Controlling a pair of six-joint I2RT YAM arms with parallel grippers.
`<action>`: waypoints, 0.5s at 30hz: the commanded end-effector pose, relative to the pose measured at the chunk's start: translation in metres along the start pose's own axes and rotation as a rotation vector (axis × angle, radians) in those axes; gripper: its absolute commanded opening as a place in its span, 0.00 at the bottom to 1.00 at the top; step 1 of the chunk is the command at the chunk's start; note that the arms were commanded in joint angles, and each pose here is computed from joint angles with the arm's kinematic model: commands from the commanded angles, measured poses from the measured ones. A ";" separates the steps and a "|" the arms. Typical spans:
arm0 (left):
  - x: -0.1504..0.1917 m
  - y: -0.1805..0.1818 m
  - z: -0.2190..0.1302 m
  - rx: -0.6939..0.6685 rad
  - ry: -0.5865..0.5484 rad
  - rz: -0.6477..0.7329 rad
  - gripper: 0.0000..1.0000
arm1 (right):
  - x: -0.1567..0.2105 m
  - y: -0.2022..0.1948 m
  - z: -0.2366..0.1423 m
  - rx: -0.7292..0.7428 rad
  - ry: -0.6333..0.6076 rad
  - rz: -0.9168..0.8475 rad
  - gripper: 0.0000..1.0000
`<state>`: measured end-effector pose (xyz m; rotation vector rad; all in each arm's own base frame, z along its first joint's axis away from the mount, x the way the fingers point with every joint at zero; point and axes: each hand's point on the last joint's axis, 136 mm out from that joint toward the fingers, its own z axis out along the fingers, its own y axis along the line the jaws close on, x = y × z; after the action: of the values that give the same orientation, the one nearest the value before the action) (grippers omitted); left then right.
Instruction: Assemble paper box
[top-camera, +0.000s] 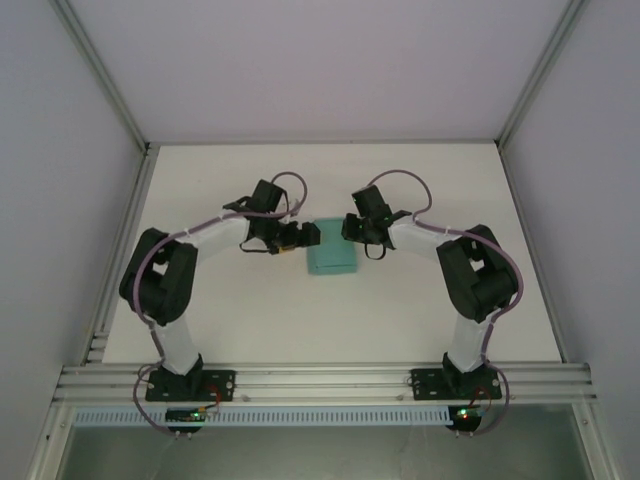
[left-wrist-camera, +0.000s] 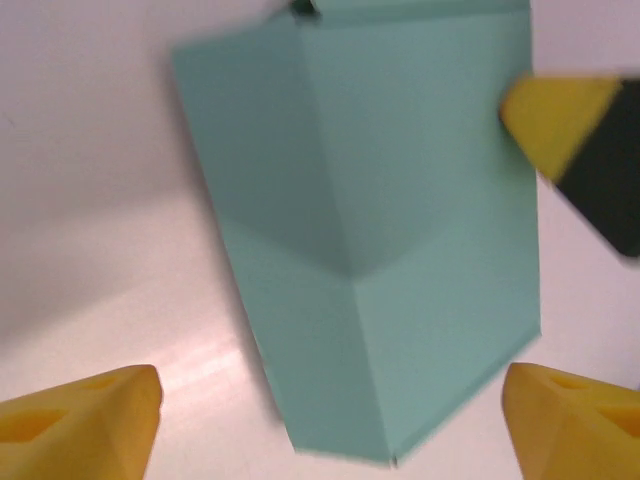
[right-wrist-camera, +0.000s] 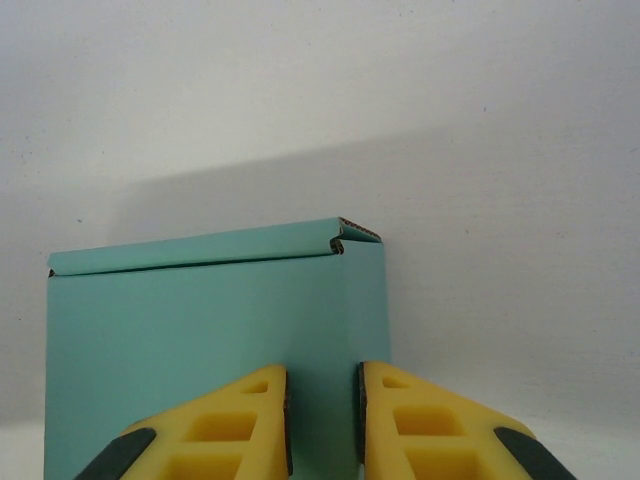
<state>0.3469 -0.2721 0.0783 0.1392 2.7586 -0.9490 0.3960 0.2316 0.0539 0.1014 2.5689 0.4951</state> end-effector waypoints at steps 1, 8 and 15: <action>-0.034 -0.005 0.008 0.020 -0.051 -0.001 0.82 | 0.108 -0.072 0.007 0.271 0.364 -0.001 0.21; -0.034 -0.002 0.037 0.051 0.013 -0.028 0.74 | 0.109 -0.072 0.007 0.267 0.367 0.002 0.21; -0.005 -0.007 0.053 0.083 0.077 -0.025 0.64 | 0.113 -0.064 0.011 0.210 0.382 0.005 0.23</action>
<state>0.3704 -0.2985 0.0453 0.1208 2.7940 -1.0217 0.3942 0.2329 0.0539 0.0967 2.5780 0.4994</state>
